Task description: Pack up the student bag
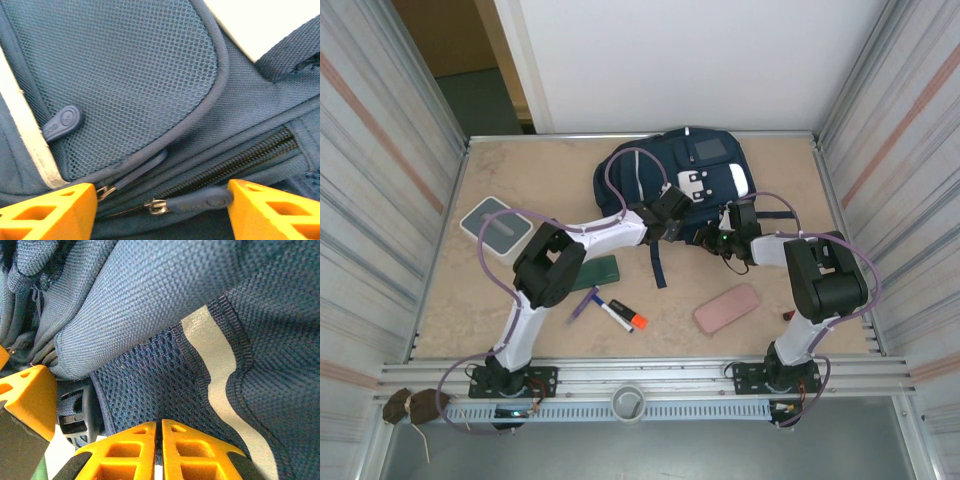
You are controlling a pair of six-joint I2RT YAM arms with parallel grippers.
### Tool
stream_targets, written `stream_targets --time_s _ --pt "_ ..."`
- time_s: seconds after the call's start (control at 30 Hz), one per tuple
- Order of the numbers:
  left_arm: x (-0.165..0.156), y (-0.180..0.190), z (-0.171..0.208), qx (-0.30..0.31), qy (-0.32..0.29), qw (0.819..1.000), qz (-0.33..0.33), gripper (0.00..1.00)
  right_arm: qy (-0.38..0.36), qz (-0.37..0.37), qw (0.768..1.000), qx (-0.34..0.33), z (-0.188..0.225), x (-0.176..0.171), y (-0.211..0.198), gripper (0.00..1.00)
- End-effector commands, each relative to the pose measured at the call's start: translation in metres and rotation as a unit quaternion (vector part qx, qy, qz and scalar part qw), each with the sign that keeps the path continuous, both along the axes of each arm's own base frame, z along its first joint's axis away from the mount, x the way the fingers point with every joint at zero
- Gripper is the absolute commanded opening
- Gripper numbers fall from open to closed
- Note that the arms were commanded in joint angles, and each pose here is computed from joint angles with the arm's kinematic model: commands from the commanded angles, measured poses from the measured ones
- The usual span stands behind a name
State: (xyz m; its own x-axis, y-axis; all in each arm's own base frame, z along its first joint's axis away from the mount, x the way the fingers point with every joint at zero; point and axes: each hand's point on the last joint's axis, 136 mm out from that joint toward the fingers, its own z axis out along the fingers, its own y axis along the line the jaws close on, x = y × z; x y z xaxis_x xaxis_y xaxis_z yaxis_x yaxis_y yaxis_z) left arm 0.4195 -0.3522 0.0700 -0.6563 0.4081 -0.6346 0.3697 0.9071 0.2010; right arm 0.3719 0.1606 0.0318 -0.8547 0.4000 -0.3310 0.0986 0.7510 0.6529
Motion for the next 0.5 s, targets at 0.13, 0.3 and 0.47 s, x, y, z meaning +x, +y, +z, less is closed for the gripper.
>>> stream_targets --time_s 0.13,0.3,0.47 --pt "0.006 0.004 0.001 0.018 -0.014 1.0 -0.002 0.54 0.039 0.002 0.999 -0.006 -0.018 -0.018 -0.006 0.1" --pt "0.004 0.0 0.005 0.011 -0.011 1.0 -0.015 0.43 0.039 0.0 0.999 -0.007 -0.018 -0.017 -0.007 0.1" --pt "0.001 -0.004 0.001 0.006 -0.003 1.0 -0.026 0.31 0.04 0.0 0.999 -0.01 -0.017 -0.018 -0.008 0.1"
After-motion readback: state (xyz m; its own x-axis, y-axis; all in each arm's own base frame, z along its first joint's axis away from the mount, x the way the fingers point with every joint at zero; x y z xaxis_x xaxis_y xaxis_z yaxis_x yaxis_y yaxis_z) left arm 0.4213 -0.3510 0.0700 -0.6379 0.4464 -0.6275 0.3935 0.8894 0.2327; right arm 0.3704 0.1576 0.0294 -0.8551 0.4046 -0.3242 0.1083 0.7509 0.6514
